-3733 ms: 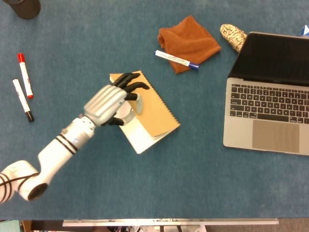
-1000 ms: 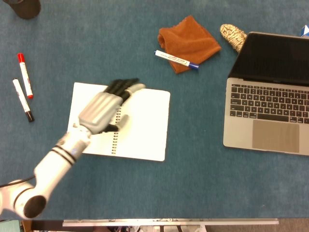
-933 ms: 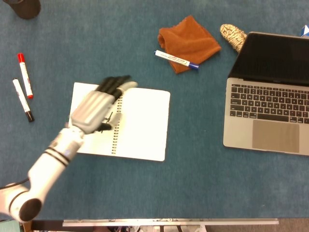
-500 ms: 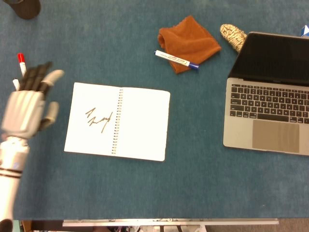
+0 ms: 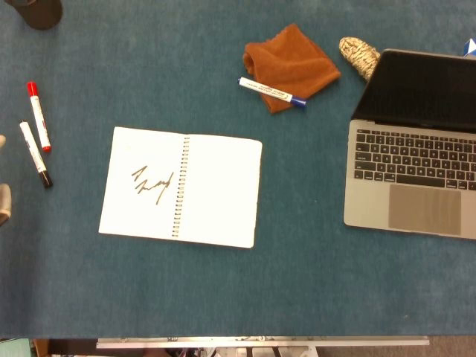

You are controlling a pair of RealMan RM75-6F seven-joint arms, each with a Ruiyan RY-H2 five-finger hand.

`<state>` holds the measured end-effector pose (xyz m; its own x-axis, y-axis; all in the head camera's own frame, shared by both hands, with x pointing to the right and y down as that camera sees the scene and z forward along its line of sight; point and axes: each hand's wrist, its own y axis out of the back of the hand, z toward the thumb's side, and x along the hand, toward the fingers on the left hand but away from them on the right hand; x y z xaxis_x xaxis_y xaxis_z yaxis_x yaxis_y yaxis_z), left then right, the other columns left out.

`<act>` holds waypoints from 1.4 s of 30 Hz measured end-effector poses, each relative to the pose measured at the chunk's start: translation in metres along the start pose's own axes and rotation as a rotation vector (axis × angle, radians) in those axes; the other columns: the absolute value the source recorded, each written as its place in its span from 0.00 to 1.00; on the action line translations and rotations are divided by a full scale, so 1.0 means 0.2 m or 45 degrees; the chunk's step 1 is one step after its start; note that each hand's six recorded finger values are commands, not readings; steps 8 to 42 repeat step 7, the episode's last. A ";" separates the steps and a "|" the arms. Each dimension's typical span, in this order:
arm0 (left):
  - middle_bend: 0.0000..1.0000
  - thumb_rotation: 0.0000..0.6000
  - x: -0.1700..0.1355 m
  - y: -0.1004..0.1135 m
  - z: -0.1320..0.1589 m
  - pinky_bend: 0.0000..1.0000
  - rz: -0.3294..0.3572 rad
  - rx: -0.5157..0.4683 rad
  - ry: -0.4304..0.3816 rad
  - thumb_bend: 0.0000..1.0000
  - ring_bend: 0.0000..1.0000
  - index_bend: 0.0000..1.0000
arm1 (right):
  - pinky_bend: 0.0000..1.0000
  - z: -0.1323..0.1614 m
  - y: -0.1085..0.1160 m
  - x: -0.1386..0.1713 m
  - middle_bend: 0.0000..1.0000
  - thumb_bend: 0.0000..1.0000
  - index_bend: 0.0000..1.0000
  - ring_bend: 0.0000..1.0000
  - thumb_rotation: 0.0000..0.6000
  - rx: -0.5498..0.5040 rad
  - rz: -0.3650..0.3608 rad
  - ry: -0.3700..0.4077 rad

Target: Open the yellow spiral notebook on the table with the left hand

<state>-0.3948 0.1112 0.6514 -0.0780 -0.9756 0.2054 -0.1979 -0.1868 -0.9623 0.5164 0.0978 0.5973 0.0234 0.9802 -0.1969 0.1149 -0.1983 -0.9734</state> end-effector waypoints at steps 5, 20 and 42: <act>0.04 1.00 -0.04 0.02 -0.01 0.00 0.007 -0.005 0.003 0.47 0.00 0.17 | 0.18 0.01 -0.01 -0.01 0.21 0.19 0.16 0.10 1.00 0.004 0.011 0.006; 0.05 1.00 -0.04 0.01 -0.01 0.00 0.010 -0.008 0.010 0.47 0.00 0.17 | 0.18 0.01 -0.02 -0.01 0.21 0.19 0.16 0.10 1.00 0.006 0.019 0.005; 0.05 1.00 -0.04 0.01 -0.01 0.00 0.010 -0.008 0.010 0.47 0.00 0.17 | 0.18 0.01 -0.02 -0.01 0.21 0.19 0.16 0.10 1.00 0.006 0.019 0.005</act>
